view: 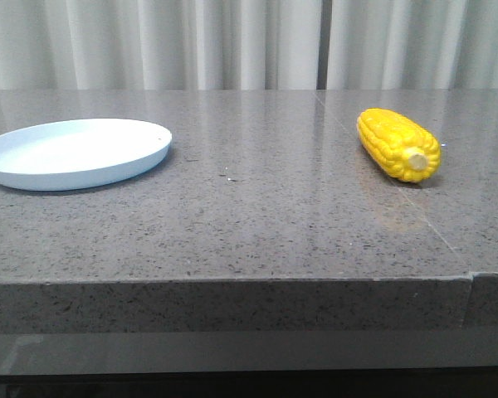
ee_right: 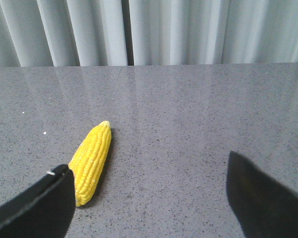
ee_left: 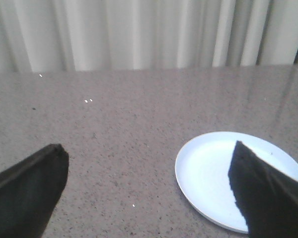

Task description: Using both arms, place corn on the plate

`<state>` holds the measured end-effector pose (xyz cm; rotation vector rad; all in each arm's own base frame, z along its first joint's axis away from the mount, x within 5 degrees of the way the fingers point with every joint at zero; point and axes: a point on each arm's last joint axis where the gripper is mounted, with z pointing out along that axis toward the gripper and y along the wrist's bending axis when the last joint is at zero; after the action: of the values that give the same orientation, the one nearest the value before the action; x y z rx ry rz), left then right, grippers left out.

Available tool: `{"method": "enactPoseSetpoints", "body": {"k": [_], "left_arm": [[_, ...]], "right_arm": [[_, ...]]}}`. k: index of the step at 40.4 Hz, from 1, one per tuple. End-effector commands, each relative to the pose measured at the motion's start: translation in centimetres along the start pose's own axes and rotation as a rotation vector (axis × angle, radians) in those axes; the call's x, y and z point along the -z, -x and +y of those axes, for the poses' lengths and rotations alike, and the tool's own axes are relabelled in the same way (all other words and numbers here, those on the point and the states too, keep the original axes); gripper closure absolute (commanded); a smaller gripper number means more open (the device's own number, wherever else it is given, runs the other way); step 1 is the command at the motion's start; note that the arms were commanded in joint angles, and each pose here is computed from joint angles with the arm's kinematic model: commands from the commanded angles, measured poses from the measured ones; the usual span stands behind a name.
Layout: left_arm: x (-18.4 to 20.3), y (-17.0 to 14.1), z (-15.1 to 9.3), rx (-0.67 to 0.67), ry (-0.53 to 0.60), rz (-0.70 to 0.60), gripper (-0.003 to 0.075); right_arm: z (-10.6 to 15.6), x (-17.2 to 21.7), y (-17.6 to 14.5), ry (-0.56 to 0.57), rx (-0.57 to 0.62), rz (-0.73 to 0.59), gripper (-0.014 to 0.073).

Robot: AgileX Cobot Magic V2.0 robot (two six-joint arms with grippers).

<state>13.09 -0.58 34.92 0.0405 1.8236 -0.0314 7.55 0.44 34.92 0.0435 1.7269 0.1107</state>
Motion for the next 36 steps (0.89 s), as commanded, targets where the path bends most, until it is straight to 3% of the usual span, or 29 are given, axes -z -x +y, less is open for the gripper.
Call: {"method": "enactPoseSetpoints", "body": {"k": [1,9,20,32,36], "left_arm": [[-2.6,2.4,-0.7,0.008,-0.042,0.021,0.0103],[-8.5,3.8,-1.7,0.003,-0.076,0.295,0.0103],[-17.6,1.4,-2.4,0.017,-0.078,0.633,0.0103],[-23.2,-1.1,-3.0,0.057,-0.093,0.752,0.0108],[-24.1,-1.7,-3.1,0.056,-0.092,0.774,0.0183]], "right_arm": [[0.0,0.2,1.6,-0.005,0.016,-0.095,-0.0049],[0.0,0.2,1.6,-0.005,0.016,-0.095,-0.0049],[0.0,0.2,1.6,-0.005,0.016,-0.095,-0.0049],[0.0,0.2,1.6,-0.005,0.016,-0.095,-0.0049],[0.0,0.2,1.6,-0.005,0.016,-0.095,-0.0049]]}}
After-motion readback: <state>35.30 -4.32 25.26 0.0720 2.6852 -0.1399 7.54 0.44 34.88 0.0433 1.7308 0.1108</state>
